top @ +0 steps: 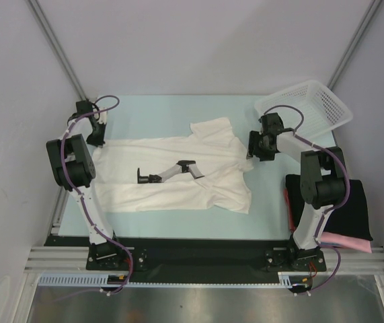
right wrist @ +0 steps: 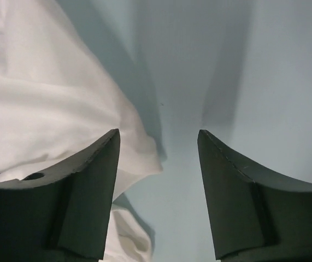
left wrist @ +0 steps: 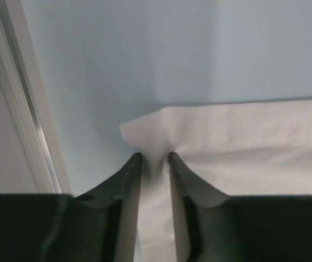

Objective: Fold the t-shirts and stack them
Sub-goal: Fold the tshirt

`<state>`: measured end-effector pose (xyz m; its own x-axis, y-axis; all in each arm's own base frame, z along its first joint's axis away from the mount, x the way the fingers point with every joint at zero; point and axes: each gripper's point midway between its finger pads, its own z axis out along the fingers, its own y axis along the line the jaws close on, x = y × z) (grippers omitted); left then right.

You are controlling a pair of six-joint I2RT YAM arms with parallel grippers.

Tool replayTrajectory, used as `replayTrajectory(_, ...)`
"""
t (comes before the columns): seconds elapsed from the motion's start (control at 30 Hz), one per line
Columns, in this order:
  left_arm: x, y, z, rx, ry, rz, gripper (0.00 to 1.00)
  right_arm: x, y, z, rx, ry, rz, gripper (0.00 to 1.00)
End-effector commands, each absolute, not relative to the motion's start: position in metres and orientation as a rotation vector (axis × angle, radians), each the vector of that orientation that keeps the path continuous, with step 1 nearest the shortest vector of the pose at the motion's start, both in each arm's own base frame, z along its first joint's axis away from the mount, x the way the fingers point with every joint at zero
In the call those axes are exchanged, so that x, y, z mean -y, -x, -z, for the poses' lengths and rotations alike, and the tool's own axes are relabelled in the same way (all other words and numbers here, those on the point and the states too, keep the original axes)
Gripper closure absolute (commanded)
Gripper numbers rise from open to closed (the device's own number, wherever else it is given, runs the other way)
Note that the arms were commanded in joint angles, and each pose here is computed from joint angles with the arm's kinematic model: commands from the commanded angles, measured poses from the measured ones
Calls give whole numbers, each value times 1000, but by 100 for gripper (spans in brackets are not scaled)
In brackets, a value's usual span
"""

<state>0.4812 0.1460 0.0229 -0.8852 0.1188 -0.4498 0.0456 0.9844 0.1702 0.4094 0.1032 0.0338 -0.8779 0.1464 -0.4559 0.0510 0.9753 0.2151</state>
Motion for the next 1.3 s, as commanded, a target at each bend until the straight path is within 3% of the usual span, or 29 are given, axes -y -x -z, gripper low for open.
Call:
replayTrajectory(0.0,-146,-493,-68,-2561,-148,-207,64,-128,-420,-86,-2544,14,-320,36)
replayTrajectory(0.03,-145,-493,-70,-2559,-147,-203,54,-142,-417,-94,-2536,88,-326,36)
replayTrajectory(0.17,-141,-499,-102,-2496,-166,-178,42,-177,-443,-146,-2394,179,-375,34)
replayTrajectory(0.4,-155,-512,-115,-2476,-57,-143,40,-195,-538,-171,-2270,61,-405,46)
replayTrajectory(0.53,-154,-517,-86,-2539,6,-93,36,-205,-592,-143,-2252,-8,-401,48)
replayTrajectory(0.67,-159,-523,-72,-2572,59,-94,34,-206,-617,-109,-2293,-69,-381,43)
replayTrajectory(0.8,-157,-525,-62,-2591,64,-81,30,-192,-624,-72,-2328,-136,-271,39)
replayTrajectory(0.97,-149,-518,-40,-2657,57,-42,30,-203,-615,-39,-2393,-99,-310,41)
replayTrajectory(1.07,-142,-515,-31,-2673,61,3,30,-219,-608,-27,-2417,-49,-350,51)
replayTrajectory(1.1,-141,-515,-29,-2677,58,17,31,-220,-609,-25,-2418,-50,-357,63)
replayTrajectory(1.17,-133,-516,-27,-2680,50,63,37,-226,-609,-27,-2413,-54,-398,74)
replayTrajectory(1.2,-131,-515,-26,-2682,48,81,41,-226,-610,-27,-2410,-58,-411,86)
replayTrajectory(1.27,-123,-516,-25,-2680,25,133,58,-231,-613,-37,-2389,-67,-456,96)
